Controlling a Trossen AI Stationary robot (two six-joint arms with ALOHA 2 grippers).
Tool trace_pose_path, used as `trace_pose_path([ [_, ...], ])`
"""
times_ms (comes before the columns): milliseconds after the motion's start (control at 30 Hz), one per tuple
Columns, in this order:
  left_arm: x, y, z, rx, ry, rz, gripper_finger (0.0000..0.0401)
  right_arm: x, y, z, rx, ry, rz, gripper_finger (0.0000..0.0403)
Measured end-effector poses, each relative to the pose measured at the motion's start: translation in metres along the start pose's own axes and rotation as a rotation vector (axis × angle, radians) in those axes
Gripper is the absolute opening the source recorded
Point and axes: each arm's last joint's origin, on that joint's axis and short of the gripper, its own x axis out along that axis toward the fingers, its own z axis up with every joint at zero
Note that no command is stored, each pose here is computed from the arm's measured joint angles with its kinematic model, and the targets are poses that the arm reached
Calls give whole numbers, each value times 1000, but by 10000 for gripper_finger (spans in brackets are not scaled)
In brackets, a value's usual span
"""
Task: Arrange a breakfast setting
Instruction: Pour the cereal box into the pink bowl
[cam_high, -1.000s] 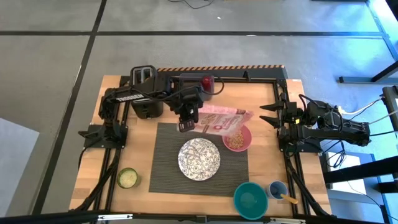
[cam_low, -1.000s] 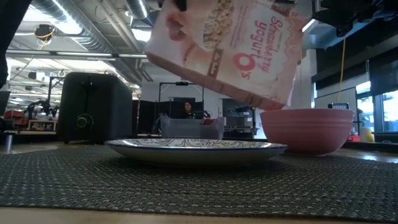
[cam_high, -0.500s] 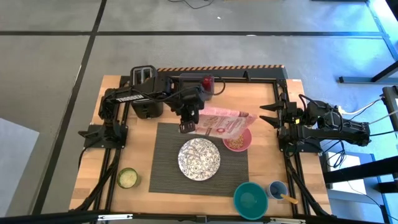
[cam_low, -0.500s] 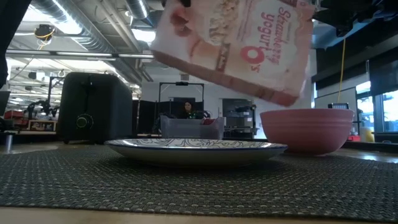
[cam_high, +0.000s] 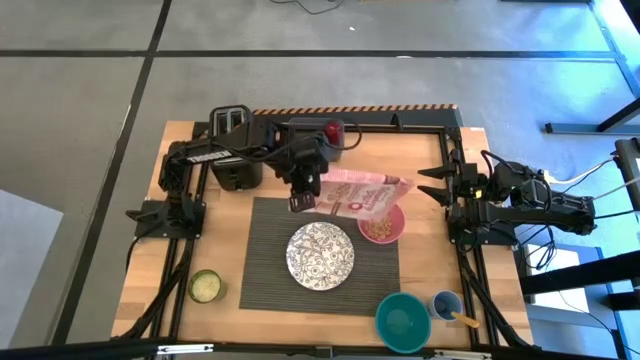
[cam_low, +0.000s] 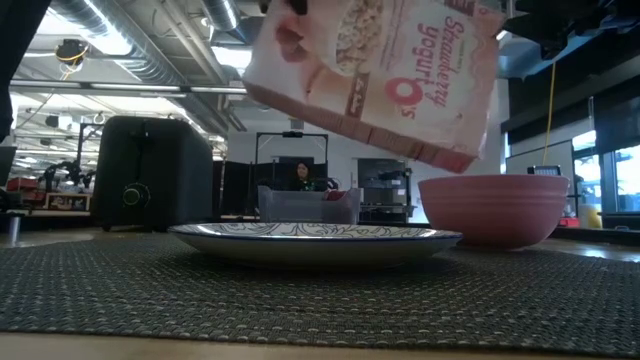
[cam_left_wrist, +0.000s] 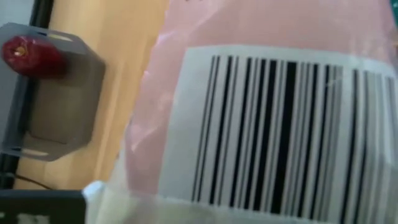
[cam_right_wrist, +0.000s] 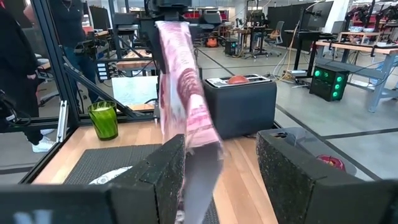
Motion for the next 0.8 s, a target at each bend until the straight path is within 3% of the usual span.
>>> trace_pose_path([
  [800, 0, 2, 0, -9, 1, -2, 166, 0, 0, 0, 0, -2, 0, 186],
])
